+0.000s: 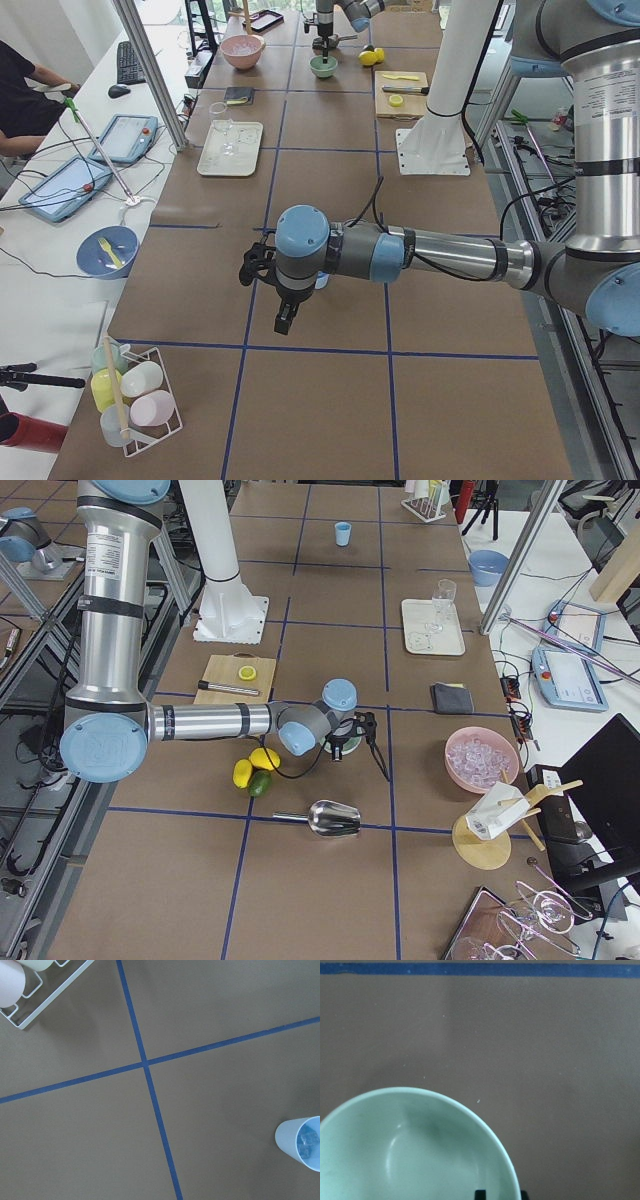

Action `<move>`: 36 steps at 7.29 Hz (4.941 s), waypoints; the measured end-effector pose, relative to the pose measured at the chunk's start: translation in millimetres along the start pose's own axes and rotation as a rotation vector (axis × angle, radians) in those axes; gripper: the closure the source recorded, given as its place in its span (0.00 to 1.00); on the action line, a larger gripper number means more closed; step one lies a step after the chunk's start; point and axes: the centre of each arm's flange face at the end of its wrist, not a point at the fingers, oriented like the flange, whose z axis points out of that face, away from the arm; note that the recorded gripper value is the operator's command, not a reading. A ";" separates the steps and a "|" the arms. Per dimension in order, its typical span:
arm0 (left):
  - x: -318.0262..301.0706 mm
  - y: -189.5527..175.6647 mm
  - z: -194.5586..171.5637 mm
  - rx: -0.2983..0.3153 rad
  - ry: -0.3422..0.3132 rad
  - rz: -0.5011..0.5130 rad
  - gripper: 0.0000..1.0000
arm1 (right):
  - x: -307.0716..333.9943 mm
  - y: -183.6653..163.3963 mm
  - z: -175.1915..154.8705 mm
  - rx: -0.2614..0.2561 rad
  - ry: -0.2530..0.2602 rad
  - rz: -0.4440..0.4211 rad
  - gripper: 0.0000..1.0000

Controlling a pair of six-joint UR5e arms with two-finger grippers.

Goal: Pour ice into bowl

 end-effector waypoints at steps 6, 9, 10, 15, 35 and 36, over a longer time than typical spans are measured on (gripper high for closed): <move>7.8 -5.2 -5.6 0.033 0.011 0.038 0.00 | -170.3 -16.9 -58.6 0.073 -0.207 0.163 1.00; 19.8 -12.2 -5.5 0.077 0.047 0.105 0.00 | -362.4 -11.2 -41.4 0.029 -0.266 0.253 1.00; 25.6 -13.9 -1.9 0.076 0.069 0.120 0.00 | -424.8 -2.2 -36.6 0.011 -0.243 0.260 1.00; 45.7 -21.0 11.6 0.074 0.098 0.186 0.00 | -584.6 11.2 14.6 0.001 -0.168 0.353 1.00; 132.5 54.5 62.5 0.414 0.087 -0.084 0.00 | -437.4 -45.3 -84.3 0.093 -0.179 0.447 0.00; 136.3 71.0 65.6 0.461 0.073 -0.071 0.00 | -435.5 -46.2 -83.2 0.098 -0.176 0.434 0.00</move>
